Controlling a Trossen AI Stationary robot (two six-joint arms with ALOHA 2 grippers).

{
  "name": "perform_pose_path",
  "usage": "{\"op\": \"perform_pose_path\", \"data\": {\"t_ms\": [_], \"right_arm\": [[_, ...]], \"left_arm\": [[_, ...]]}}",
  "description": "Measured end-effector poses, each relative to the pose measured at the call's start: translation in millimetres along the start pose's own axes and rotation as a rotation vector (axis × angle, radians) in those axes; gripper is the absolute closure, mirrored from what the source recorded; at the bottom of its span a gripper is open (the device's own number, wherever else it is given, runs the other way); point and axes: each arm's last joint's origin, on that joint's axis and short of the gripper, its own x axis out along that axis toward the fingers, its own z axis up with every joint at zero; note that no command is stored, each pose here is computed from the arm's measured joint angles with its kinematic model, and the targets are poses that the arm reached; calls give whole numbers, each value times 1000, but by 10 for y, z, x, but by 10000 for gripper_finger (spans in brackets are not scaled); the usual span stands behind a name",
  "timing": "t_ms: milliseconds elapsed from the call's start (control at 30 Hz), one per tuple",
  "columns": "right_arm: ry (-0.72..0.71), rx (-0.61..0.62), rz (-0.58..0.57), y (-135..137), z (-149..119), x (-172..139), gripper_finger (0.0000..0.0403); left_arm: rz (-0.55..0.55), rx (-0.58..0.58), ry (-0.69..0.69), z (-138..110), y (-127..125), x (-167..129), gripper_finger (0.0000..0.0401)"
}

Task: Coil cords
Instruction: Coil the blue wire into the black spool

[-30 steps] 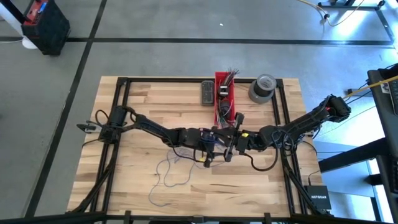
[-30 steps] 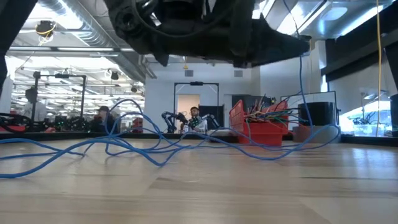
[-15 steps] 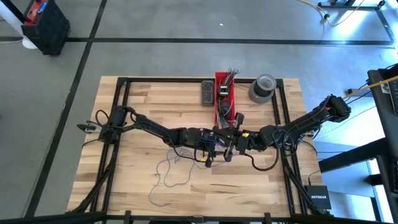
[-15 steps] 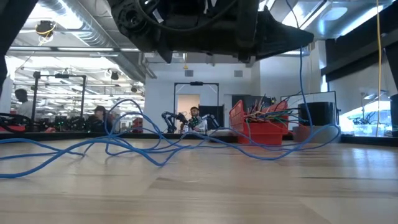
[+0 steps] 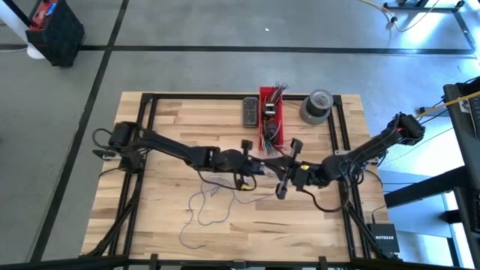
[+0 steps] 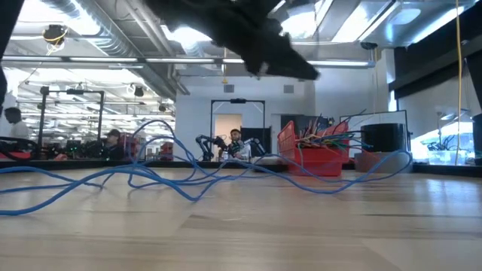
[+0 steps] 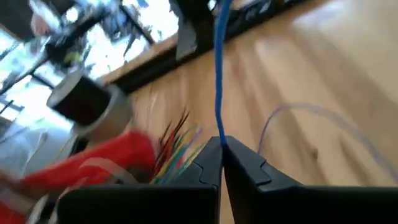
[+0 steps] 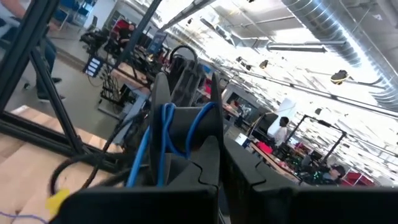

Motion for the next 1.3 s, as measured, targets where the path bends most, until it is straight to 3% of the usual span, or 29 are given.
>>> {"op": "perform_pose_path", "data": {"t_ms": [167,333,467,600,1000,1300], "right_arm": [[49,-26,-5,-27,8,-46,395],[96,-58,23,-11,-34,-58,395],[127,-75,52,8,-48,-52,395],[182,-80,73,-14,-83,-6,395],[429,-133,60,-106,-602,240,395],[558,-142,-16,-158,-945,404,395]], "left_arm": [[6,4,151,16,162,-386,399],[90,-80,251,-48,293,-786,399],[202,-136,279,-137,367,-1070,399],[243,-204,248,-188,429,-1265,400],[216,-252,167,-126,371,-1457,400],[72,-313,29,1,319,-1453,397]]}}
